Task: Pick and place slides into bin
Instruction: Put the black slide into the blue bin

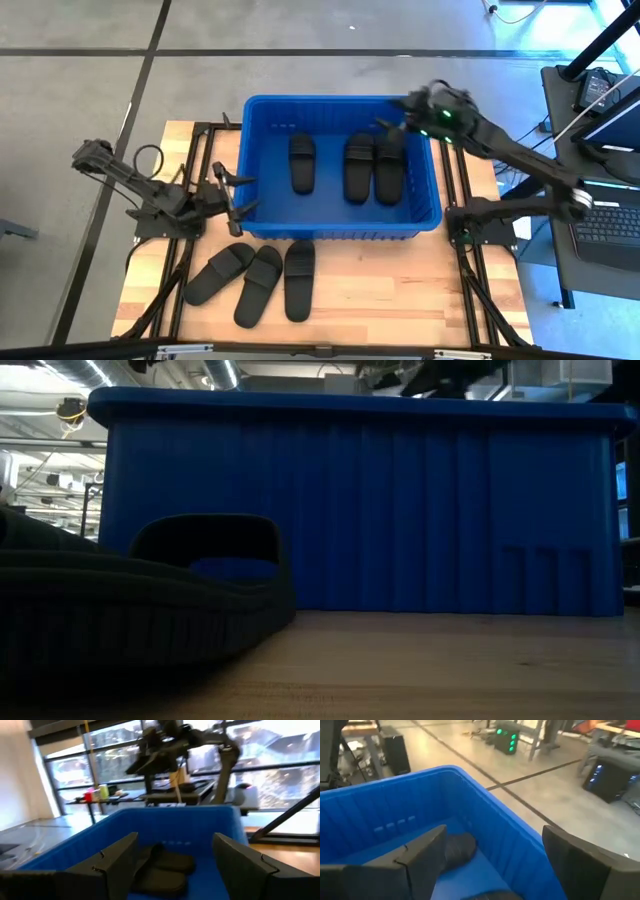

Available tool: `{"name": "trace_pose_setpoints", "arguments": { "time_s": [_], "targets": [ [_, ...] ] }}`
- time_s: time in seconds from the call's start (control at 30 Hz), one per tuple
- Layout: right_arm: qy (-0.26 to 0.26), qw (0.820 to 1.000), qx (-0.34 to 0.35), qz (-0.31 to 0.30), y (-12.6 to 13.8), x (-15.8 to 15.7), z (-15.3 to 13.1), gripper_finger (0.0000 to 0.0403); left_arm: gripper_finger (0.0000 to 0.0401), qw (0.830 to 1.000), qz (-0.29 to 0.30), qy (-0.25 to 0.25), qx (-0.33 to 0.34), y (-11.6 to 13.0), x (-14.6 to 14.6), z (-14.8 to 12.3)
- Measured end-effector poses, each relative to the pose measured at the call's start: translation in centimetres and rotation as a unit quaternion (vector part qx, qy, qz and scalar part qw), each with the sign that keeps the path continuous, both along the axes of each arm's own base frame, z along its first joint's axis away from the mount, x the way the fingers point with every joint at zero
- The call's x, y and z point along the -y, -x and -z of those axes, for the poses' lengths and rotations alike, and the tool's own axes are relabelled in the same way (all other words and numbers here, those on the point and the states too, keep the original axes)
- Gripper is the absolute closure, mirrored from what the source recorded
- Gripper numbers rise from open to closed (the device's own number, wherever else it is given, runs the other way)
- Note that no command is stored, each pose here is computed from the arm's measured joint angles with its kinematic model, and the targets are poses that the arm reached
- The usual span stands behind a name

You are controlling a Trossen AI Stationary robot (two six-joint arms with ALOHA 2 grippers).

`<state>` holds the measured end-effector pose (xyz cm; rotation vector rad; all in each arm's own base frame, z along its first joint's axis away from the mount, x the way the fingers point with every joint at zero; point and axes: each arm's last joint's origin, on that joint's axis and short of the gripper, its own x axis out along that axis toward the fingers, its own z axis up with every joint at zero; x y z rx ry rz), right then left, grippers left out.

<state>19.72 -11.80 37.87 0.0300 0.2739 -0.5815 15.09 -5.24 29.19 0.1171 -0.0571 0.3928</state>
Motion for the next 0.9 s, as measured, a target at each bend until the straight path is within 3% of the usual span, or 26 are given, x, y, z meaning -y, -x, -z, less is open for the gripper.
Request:
{"name": "trace_pose_setpoints", "arguments": {
  "time_s": [0.17, 0.37, 0.53, 0.9],
  "targets": [
    [0.015, 0.998, 0.041, 0.039, 5.3, -2.9, 0.8, 0.0076, 0.0153, 1.0, -0.01, 0.01, 0.017, -1.4, 0.7, 0.2],
    [0.036, 0.995, 0.071, 0.062, 9.7, -5.3, 3.0, 0.0076, 0.0153, 1.0, -0.002, 0.004, 0.013, -3.6, 2.0, -1.3],
    [0.05, 0.992, 0.097, 0.064, 12.0, -6.6, 4.2, 0.0076, 0.0153, 0.999, 0.003, -0.041, -0.011, -6.4, 4.0, -3.2],
    [0.052, 0.991, 0.078, 0.096, 15.9, -8.7, 6.9, 0.0076, 0.0153, 0.996, 0.023, -0.06, -0.057, -11.8, 8.1, -4.1]
  ]
}}
